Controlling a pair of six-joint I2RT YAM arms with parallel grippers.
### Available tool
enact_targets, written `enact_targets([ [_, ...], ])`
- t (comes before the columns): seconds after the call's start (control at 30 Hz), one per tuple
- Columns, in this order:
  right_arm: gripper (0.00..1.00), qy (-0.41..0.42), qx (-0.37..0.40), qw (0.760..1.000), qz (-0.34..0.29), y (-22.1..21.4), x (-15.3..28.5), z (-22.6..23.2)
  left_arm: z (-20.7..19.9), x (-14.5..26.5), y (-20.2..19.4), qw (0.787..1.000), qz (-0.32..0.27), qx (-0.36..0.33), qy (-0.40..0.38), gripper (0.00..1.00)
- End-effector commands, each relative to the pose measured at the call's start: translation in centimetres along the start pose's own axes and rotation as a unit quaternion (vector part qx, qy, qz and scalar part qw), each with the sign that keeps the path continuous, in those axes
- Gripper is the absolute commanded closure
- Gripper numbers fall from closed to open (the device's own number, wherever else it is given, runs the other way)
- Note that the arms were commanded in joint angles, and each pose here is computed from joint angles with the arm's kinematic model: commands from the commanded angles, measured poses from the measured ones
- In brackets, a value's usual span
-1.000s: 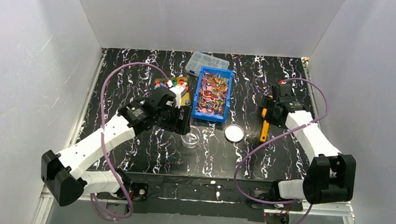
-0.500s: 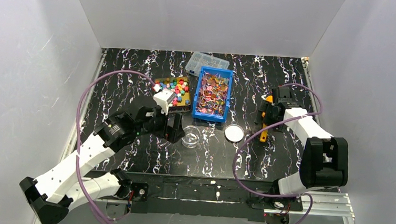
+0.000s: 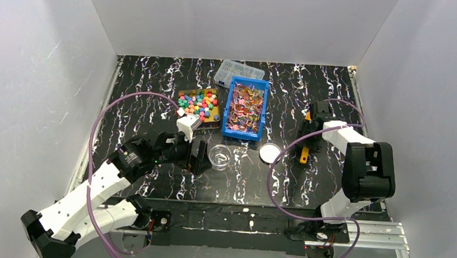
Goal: Pack the candies
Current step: Pick up the spatula from the center of the board.
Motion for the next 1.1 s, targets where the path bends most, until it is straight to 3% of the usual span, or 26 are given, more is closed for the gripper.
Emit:
enact_targets([
  [0.0, 0.42, 0.002, -0.007, 1.000, -0.016, 1.1, -0.8, 0.4, -0.4, 0.5, 0.1, 1.000, -0.012, -0.007, -0.014, 0.02],
  [0.43, 0.99, 0.000, -0.005, 0.999, -0.032, 1.8, -0.1, 0.6, -0.2, 0.5, 0.0, 1.000, -0.011, -0.004, -0.002, 0.02],
  [0.83, 0.99, 0.090, 0.018, 0.993, -0.075, 3.2, 6.5, 2.4, 0.2, 0.3, 0.1, 1.000, -0.012, 0.017, 0.022, 0.02],
  [1.07, 0.99, 0.134, 0.074, 0.982, -0.108, 2.5, 11.3, 5.3, 0.4, 0.0, 0.7, 0.999, -0.001, 0.031, 0.037, 0.02],
])
Point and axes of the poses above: each gripper's point midway between its finger pads, its own x axis back along the fingers, its own z axis along the line the jaws close on, y = z × x, the point moved 7 cm from there along x, back along the fingers, and after that the axes turned 13 degrees about -x, right-handed, at the moved point
